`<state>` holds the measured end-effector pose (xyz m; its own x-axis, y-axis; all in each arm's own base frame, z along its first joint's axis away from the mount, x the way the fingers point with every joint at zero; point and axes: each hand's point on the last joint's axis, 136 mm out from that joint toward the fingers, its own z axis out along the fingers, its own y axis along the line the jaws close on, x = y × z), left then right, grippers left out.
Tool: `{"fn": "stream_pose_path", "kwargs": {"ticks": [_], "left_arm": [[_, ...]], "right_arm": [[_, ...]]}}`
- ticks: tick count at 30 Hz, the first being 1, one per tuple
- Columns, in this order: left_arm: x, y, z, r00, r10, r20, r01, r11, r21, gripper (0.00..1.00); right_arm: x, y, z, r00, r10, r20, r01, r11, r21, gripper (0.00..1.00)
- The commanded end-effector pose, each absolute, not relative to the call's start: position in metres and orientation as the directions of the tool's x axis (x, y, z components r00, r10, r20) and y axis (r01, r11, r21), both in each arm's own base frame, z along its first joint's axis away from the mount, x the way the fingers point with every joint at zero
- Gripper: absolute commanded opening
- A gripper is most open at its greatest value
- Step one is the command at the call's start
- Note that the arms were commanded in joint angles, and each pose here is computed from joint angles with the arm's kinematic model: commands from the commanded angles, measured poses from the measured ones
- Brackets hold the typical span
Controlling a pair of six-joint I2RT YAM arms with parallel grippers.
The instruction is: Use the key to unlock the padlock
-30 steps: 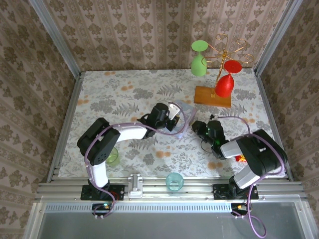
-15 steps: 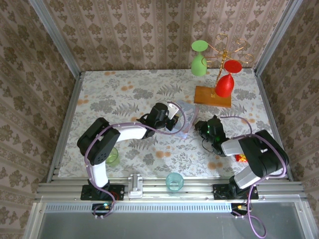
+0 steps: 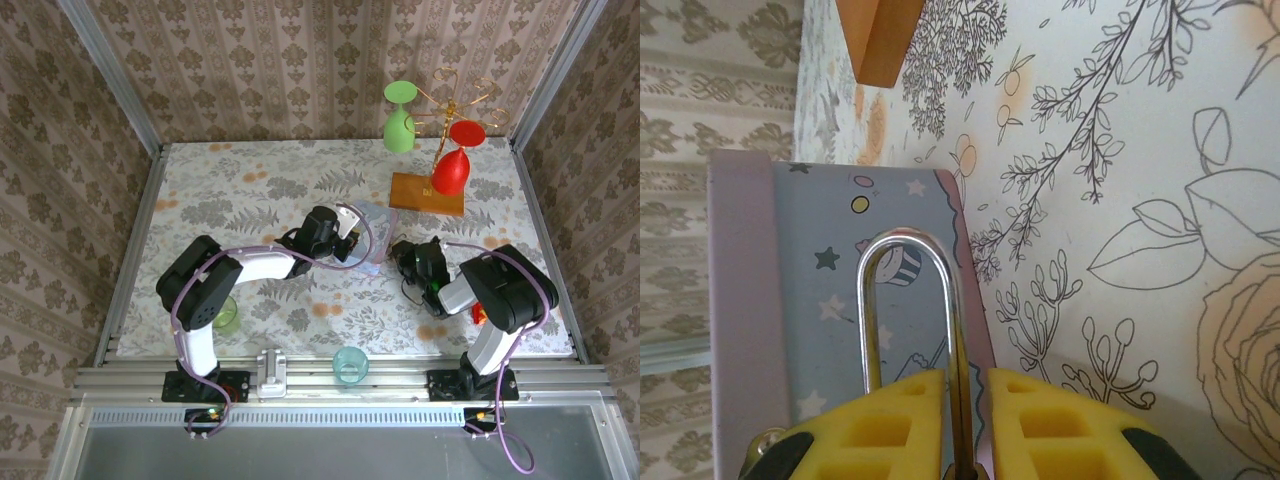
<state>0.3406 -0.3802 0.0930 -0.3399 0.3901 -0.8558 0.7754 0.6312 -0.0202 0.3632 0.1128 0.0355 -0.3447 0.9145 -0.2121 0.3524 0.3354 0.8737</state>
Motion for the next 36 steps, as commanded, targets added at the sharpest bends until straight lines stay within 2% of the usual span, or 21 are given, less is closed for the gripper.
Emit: {"fn": "stream_pose_path", "kwargs": {"ticks": [1, 7, 10, 15, 24, 28, 33, 36], "left_arm": [[0.304, -0.294, -0.029, -0.598, 0.613, -0.516, 0.703, 0.711, 0.028, 0.02], [0.305, -0.291, -0.033, -0.597, 0.626, -0.502, 0.706, 0.707, 0.042, 0.02], [0.304, -0.291, -0.034, -0.598, 0.626, -0.500, 0.706, 0.707, 0.040, 0.01], [0.307, -0.293, -0.024, -0.594, 0.615, -0.519, 0.700, 0.712, 0.043, 0.02], [0.331, -0.282, 0.011, -0.606, 0.570, -0.556, 0.650, 0.757, 0.067, 0.04], [0.338, -0.278, 0.017, -0.599, 0.574, -0.559, 0.646, 0.759, 0.087, 0.04], [0.351, -0.259, 0.018, -0.602, 0.580, -0.548, 0.621, 0.772, 0.135, 0.05], [0.365, -0.246, 0.024, -0.599, 0.576, -0.557, 0.603, 0.781, 0.159, 0.07]], "right_arm": [[0.358, 0.068, 0.021, -0.150, 0.945, -0.292, 0.477, 0.328, 0.815, 0.00], [0.370, 0.073, 0.050, -0.165, 0.910, -0.381, 0.418, 0.414, 0.808, 0.00], [0.373, 0.070, 0.065, -0.136, 0.909, -0.395, 0.365, 0.416, 0.833, 0.00], [0.379, 0.094, 0.049, -0.300, 0.884, -0.359, 0.377, 0.455, 0.807, 0.00], [0.338, 0.128, 0.025, -0.648, 0.727, -0.227, 0.321, 0.531, 0.784, 0.00], [0.323, 0.129, 0.022, -0.704, 0.676, -0.217, 0.309, 0.568, 0.763, 0.00], [0.322, 0.134, 0.044, -0.720, 0.647, -0.250, 0.209, 0.546, 0.812, 0.00], [0.324, 0.148, 0.047, -0.779, 0.589, -0.215, 0.180, 0.539, 0.823, 0.00]]}}
